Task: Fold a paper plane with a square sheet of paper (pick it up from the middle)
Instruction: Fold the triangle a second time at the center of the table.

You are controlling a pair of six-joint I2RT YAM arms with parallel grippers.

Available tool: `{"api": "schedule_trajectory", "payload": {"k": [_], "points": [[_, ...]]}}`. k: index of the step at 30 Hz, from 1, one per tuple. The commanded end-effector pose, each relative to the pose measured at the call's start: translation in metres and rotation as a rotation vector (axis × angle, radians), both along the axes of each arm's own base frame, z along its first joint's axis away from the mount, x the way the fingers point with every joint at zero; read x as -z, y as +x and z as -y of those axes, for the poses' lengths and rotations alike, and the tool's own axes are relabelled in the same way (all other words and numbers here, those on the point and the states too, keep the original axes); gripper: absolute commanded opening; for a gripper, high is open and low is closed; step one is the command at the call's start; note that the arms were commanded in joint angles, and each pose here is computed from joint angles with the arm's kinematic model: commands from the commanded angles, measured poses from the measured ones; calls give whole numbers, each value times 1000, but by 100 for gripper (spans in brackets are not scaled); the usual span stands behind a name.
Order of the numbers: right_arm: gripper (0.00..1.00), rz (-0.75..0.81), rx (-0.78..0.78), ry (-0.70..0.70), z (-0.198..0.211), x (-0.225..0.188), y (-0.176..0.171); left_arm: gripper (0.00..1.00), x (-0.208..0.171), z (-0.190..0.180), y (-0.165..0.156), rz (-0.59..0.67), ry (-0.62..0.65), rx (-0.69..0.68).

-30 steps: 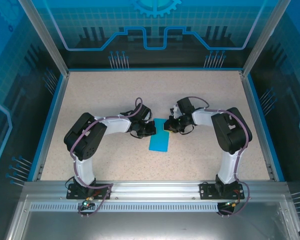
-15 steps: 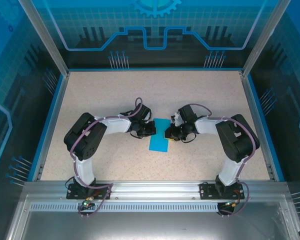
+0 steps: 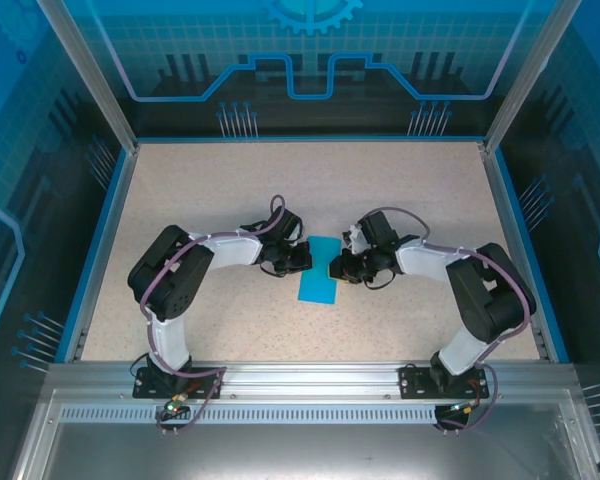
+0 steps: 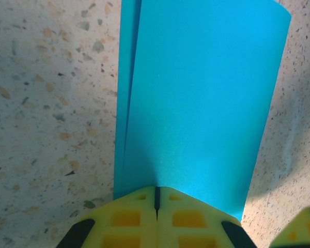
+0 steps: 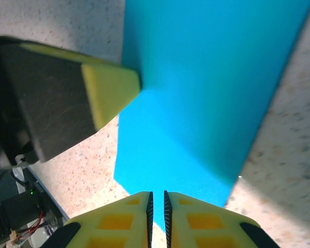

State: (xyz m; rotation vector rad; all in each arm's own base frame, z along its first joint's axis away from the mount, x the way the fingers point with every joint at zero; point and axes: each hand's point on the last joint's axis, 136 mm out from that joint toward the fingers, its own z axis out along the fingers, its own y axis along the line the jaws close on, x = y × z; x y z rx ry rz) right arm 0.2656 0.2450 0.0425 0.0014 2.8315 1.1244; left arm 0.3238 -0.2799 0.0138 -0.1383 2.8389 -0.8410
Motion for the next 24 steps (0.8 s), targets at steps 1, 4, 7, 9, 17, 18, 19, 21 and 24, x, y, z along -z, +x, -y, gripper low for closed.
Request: {"api": "schedule_trajectory", "payload": {"k": [1, 4, 7, 9, 17, 18, 19, 21, 24], "points": [[16, -54, -25, -8, -6, 11, -22, 0, 25, -18, -30, -111, 101, 22], [16, -73, -13, -19, -2, 23, -28, 0, 26, -19, -31, -113, 102, 23], [16, -101, -21, -27, -2, 35, -35, 0, 25, -18, -31, -111, 100, 27], [16, -115, -25, -39, 1, 41, -39, 0, 25, -18, -32, -112, 101, 27], [17, -80, -45, -11, -4, 23, -41, 0, 26, -19, -32, -114, 103, 25], [17, -77, -46, -2, -5, 20, -40, 0, 26, -19, -32, -114, 102, 24], [17, -72, -53, 8, -7, 17, -41, 0, 25, -19, -31, -112, 103, 26], [17, -71, -65, 14, -10, 15, -44, 0, 26, -19, -32, -114, 104, 26], [17, -82, -75, 7, -11, 20, -49, 0, 25, -19, -32, -112, 104, 25]]}}
